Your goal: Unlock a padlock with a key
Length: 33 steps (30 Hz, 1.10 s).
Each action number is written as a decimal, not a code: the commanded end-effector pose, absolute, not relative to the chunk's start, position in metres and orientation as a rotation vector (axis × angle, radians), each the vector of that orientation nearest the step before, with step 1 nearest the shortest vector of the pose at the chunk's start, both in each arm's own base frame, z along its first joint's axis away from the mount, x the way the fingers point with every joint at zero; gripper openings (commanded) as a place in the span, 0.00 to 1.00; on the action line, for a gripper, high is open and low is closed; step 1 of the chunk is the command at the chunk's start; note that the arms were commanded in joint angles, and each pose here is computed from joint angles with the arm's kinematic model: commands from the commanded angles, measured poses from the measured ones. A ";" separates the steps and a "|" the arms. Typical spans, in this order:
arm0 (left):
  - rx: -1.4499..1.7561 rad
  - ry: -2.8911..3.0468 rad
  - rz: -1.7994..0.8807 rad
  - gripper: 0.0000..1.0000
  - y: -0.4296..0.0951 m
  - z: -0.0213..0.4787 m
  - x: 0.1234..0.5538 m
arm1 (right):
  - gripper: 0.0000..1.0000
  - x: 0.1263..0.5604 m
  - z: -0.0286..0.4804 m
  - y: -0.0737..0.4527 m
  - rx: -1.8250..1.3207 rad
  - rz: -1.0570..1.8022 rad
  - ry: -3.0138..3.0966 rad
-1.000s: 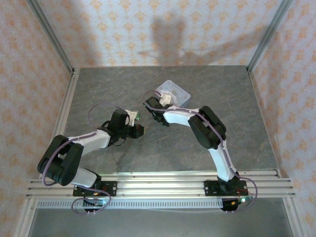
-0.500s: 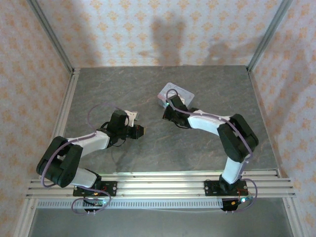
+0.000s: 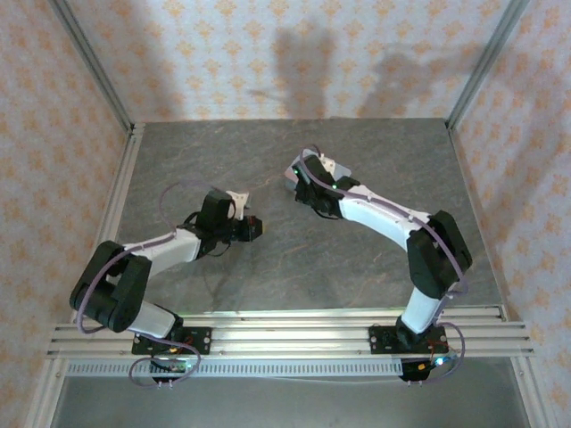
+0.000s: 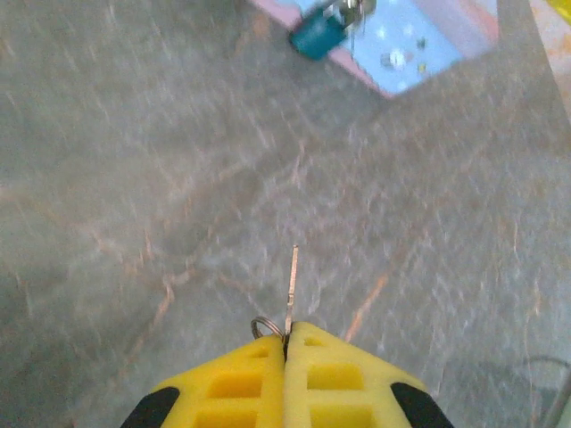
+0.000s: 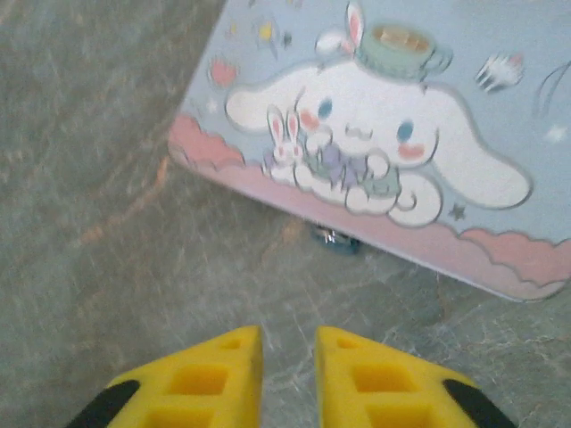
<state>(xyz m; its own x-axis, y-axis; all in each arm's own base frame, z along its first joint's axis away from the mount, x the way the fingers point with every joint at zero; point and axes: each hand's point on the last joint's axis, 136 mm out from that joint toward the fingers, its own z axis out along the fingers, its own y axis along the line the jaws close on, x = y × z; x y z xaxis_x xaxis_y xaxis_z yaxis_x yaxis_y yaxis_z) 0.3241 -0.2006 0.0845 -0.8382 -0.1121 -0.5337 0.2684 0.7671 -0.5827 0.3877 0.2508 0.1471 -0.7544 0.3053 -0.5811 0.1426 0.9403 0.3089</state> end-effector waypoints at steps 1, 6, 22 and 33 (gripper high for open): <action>0.044 2.409 -0.790 0.00 -0.187 0.096 0.362 | 0.37 0.386 0.156 0.195 0.402 0.000 2.414; -0.064 2.418 -0.743 0.00 -0.186 0.091 0.417 | 0.56 0.388 0.151 0.150 0.597 0.074 2.436; 0.190 2.432 -0.771 0.00 -0.252 0.079 0.521 | 0.72 0.436 0.088 0.164 0.369 0.486 2.723; 0.240 2.422 -0.792 0.00 -0.252 0.073 0.443 | 0.63 0.410 0.082 0.199 0.046 0.641 2.798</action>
